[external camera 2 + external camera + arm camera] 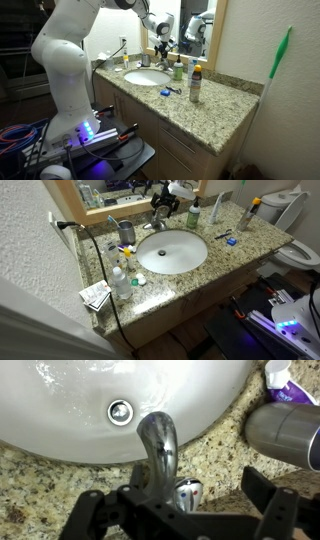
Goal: Open the tap
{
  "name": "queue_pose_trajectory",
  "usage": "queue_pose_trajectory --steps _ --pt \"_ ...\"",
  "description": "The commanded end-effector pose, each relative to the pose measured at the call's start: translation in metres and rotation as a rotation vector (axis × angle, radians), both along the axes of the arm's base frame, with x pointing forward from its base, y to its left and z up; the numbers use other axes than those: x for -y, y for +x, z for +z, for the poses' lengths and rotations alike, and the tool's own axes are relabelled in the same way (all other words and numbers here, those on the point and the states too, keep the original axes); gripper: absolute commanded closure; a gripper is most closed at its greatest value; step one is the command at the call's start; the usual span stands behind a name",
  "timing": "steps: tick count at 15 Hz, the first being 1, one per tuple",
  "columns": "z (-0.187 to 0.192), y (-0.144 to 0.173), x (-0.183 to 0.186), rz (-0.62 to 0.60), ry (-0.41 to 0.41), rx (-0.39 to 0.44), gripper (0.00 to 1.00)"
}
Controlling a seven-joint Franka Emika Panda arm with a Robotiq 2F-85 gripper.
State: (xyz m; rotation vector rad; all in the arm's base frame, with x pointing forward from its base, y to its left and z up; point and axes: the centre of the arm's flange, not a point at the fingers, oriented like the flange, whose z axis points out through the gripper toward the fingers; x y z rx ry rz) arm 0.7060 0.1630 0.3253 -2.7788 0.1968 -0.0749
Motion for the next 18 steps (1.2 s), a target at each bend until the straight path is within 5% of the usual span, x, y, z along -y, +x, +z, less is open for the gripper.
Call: queue_pose_trajectory --steps 1,4,5,10,16,18 --pt "-0.003 0.000 0.000 0.001 0.000 -0.003 0.00" --pt "-0.006 0.001 -0.001 -0.004 -0.045 0.010 0.00" --pt "-0.002 -0.001 -0.002 0.000 -0.077 0.040 0.25" --pt "0.018 -0.003 -0.010 -0.008 -0.182 0.116 0.54" --pt "0.024 -0.010 -0.008 0.004 -0.193 0.026 0.95" --pt "0.026 -0.010 -0.003 -0.002 -0.161 0.024 0.93"
